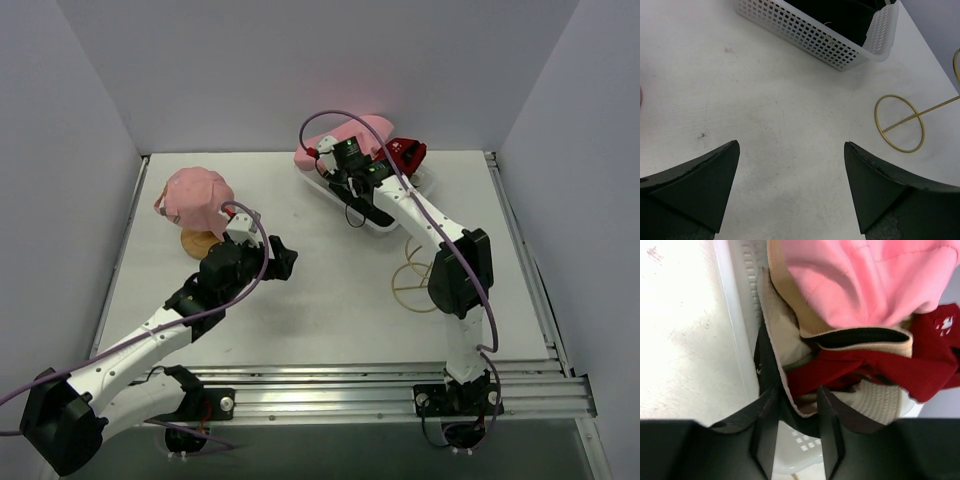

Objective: Stack the hats

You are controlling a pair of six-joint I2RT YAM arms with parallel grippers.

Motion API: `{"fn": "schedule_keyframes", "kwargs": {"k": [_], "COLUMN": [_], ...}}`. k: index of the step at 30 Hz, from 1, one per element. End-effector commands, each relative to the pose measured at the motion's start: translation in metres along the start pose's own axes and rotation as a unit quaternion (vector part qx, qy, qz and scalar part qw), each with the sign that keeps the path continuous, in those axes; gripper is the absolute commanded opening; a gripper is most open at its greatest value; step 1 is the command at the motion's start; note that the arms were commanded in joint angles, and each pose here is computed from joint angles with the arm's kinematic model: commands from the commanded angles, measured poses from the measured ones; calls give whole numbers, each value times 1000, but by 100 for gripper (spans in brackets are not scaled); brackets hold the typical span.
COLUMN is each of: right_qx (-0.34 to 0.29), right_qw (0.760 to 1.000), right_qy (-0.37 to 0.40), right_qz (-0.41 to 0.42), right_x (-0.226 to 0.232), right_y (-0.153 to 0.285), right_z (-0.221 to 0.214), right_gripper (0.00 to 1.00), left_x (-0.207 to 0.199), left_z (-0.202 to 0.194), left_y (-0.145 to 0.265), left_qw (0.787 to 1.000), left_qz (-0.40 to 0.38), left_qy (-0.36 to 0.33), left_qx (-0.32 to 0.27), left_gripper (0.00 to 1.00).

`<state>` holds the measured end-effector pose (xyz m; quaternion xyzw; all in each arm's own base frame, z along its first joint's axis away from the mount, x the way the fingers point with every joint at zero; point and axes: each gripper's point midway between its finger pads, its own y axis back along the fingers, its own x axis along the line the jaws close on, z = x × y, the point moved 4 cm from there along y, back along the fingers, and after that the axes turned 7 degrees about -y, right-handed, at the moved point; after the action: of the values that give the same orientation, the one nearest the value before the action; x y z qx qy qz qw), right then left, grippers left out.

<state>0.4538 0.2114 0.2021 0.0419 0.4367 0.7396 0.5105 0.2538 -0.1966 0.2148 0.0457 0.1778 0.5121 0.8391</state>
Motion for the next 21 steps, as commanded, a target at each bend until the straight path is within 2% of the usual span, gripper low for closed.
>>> {"fn": "schedule_keyframes", "kwargs": {"k": [1, 5, 9, 12, 16, 18, 21], "right_qx": [19, 48, 43, 33, 26, 28, 32], "right_qw": [1000, 998, 998, 998, 998, 998, 997], "right_qy": [6, 22, 19, 12, 10, 3, 1], "right_qz": [21, 26, 33, 45, 61, 64, 68], "right_x": [8, 13, 9, 6, 8, 6, 6], "right_y": [-8, -21, -22, -19, -18, -20, -21], "right_z": [-4, -20, -17, -12, -7, -9, -10], "right_gripper": [34, 44, 45, 42, 29, 29, 44], "left_x": [-2, -2, -2, -2, -2, -2, -1], "left_z": [14, 13, 13, 14, 15, 14, 14], "left_y": [1, 0, 0, 0, 1, 0, 0], "left_qw": [1000, 1000, 1000, 1000, 1000, 1000, 1000], "left_qz": [2, 1, 0, 0, 1, 1, 3], "left_qy": [-7, -6, -7, -6, -6, -6, -6], "left_qx": [-21, -19, -18, -20, -21, -20, -20], "left_gripper": [94, 94, 94, 94, 94, 94, 94]}}
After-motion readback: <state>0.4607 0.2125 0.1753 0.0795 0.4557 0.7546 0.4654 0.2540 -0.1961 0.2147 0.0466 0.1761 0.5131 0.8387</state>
